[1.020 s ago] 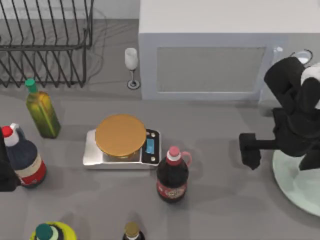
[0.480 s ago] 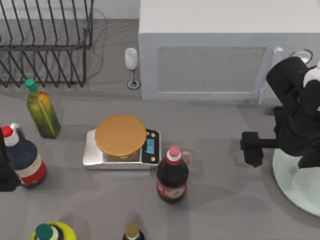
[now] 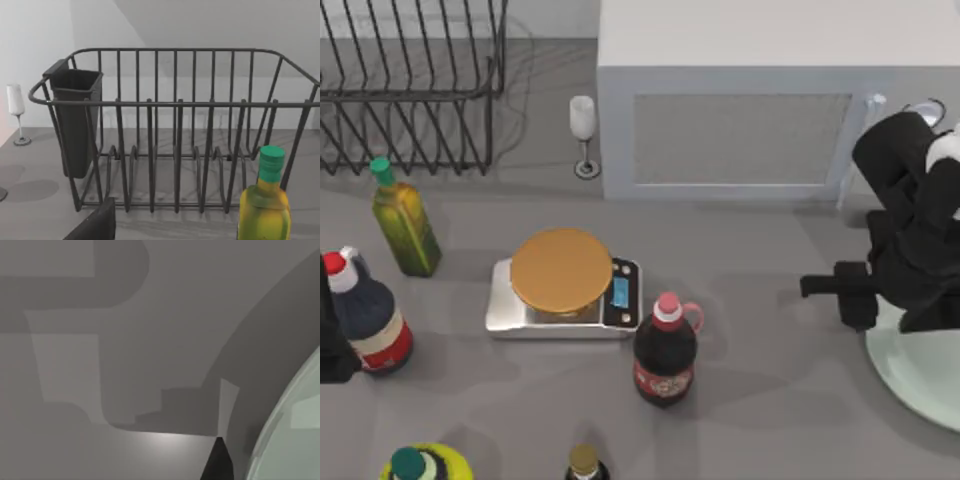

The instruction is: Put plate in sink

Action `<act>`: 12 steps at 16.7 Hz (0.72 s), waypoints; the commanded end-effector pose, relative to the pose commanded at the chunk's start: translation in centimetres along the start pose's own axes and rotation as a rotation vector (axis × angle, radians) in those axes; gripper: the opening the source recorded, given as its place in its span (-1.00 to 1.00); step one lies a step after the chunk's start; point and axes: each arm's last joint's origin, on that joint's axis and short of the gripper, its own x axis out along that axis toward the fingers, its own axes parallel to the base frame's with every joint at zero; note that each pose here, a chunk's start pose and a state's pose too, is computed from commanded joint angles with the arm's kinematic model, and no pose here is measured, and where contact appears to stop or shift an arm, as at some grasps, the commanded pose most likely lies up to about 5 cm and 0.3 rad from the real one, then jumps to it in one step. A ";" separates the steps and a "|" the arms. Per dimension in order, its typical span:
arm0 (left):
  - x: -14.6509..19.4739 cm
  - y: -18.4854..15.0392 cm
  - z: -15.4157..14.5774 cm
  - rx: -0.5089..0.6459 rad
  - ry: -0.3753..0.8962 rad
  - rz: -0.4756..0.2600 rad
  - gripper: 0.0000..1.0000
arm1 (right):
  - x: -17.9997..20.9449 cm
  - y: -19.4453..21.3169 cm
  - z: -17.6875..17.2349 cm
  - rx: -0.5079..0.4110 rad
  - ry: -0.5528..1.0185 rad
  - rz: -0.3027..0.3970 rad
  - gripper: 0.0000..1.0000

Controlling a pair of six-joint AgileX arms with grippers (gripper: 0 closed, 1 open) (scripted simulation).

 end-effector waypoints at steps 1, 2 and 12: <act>0.0 0.0 0.0 0.000 0.000 0.000 1.00 | 0.0 0.0 0.0 0.000 0.000 0.000 -0.81; 0.0 0.0 0.0 0.000 0.000 0.000 1.00 | 0.0 0.0 0.0 0.000 0.000 0.000 -0.96; 0.0 0.0 0.0 0.000 0.000 0.000 1.00 | -2.6 -0.1 0.8 0.009 -0.094 0.032 -1.00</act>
